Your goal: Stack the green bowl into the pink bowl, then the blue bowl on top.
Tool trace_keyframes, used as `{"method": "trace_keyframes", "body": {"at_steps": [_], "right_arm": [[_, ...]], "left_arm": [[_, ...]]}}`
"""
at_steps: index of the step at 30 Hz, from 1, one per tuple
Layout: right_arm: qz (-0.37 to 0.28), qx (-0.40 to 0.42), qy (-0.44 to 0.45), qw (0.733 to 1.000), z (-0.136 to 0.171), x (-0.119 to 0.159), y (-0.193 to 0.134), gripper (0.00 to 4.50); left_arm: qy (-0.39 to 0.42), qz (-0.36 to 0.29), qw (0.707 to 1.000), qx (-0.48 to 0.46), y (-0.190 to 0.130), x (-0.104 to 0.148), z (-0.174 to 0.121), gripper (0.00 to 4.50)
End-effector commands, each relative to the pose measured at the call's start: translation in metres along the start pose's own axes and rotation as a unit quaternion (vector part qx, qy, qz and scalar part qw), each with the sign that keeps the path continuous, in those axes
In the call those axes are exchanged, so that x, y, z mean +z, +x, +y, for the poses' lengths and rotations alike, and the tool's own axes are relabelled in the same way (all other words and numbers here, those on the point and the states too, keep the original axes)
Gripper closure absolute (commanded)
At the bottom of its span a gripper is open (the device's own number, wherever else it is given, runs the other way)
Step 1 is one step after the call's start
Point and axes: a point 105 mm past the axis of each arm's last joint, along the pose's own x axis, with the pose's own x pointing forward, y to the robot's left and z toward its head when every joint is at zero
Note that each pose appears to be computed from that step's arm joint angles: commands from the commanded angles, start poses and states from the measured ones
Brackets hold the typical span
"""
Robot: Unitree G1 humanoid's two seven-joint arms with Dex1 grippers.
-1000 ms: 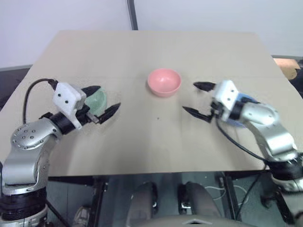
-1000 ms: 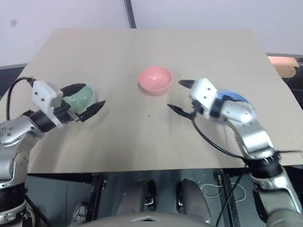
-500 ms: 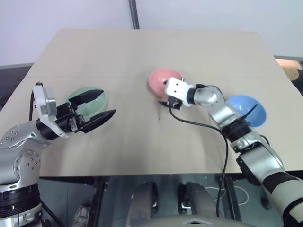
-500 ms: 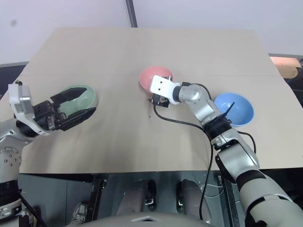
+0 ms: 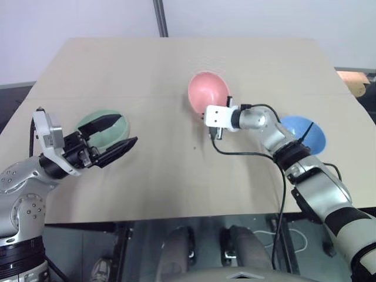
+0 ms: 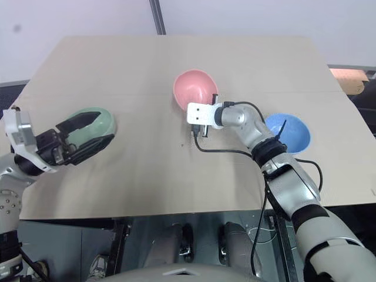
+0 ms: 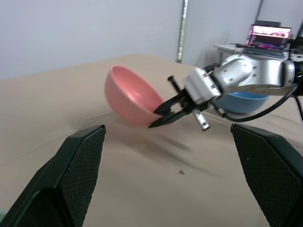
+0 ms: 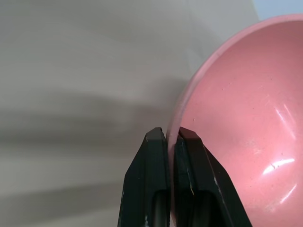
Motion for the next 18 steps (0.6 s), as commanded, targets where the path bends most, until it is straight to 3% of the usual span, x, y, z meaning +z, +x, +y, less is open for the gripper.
{"method": "trace_keyframes", "body": {"at_steps": [1,5,9,12,14,16,18], "right_arm": [[-0.083,0.078,-0.006,0.993,0.017,0.045,-0.021,4.42],[-0.068,0.145,0.023,0.987,0.046,0.05,-0.043,4.42],[-0.044,0.168,0.045,0.984,0.06,0.046,-0.045,4.42],[-0.023,0.186,0.051,0.981,0.07,0.039,-0.043,3.46],[-0.02,0.192,0.051,0.98,0.074,0.04,-0.042,2.45],[-0.026,0.185,0.052,0.981,0.073,0.044,-0.044,1.49],[-0.045,0.149,0.057,0.986,0.062,0.053,-0.048,0.96]], "left_arm": [[0.016,0.011,0.999,0.036,-0.024,0.0,0.017,0.0],[0.015,0.02,0.999,0.041,-0.034,-0.002,0.024,0.0],[0.014,0.028,0.999,0.023,-0.03,-0.004,0.021,0.0],[0.012,0.023,1.0,0.013,-0.025,-0.001,0.019,0.0],[0.021,0.03,0.999,0.02,-0.023,-0.001,0.02,0.0],[0.031,0.052,0.997,0.039,-0.021,-0.004,0.022,0.0],[0.077,0.093,0.989,0.082,-0.019,-0.009,0.028,0.0]]}}
